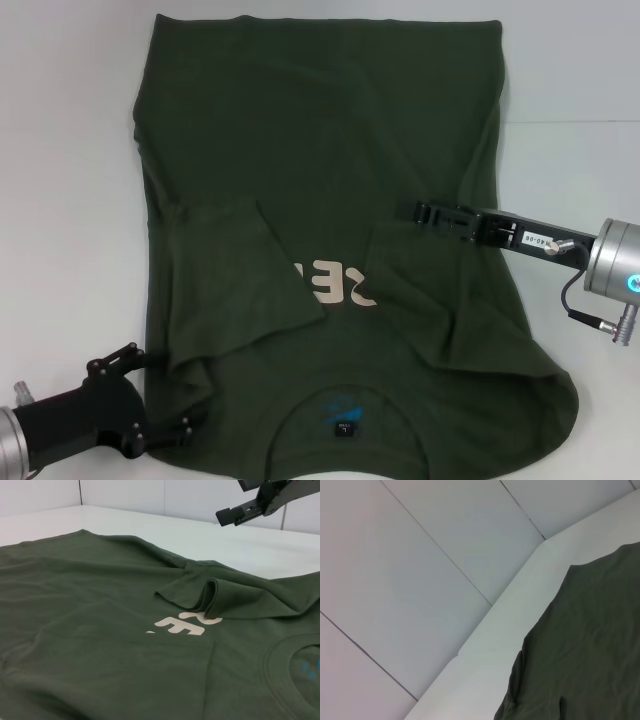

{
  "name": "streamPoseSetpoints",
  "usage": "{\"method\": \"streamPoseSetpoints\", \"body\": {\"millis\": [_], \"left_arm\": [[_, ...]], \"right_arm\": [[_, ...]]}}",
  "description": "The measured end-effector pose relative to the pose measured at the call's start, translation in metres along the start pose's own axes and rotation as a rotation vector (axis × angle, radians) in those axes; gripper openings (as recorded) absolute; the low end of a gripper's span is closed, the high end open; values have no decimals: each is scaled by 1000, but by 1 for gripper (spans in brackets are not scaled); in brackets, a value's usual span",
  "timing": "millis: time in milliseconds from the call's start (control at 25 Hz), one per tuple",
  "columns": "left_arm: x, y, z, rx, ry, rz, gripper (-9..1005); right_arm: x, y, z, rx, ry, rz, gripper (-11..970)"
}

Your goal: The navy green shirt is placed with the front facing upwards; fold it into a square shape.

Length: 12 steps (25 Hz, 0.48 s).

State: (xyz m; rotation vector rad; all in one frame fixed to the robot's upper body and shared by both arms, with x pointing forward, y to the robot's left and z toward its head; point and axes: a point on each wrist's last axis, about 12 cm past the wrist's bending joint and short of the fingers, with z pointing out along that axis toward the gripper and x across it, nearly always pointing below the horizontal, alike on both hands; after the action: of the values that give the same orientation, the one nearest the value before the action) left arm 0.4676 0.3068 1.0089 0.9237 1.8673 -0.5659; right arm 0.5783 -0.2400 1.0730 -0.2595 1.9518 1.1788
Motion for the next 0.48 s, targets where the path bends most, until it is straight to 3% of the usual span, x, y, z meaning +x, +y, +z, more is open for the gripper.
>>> {"method": "streamPoseSetpoints", "body": {"millis": [480], "left_arm": [[0,5,-2,-18,25,-6,796]], "right_arm": [[-1,0,0,2,-1,-1,920]]}}
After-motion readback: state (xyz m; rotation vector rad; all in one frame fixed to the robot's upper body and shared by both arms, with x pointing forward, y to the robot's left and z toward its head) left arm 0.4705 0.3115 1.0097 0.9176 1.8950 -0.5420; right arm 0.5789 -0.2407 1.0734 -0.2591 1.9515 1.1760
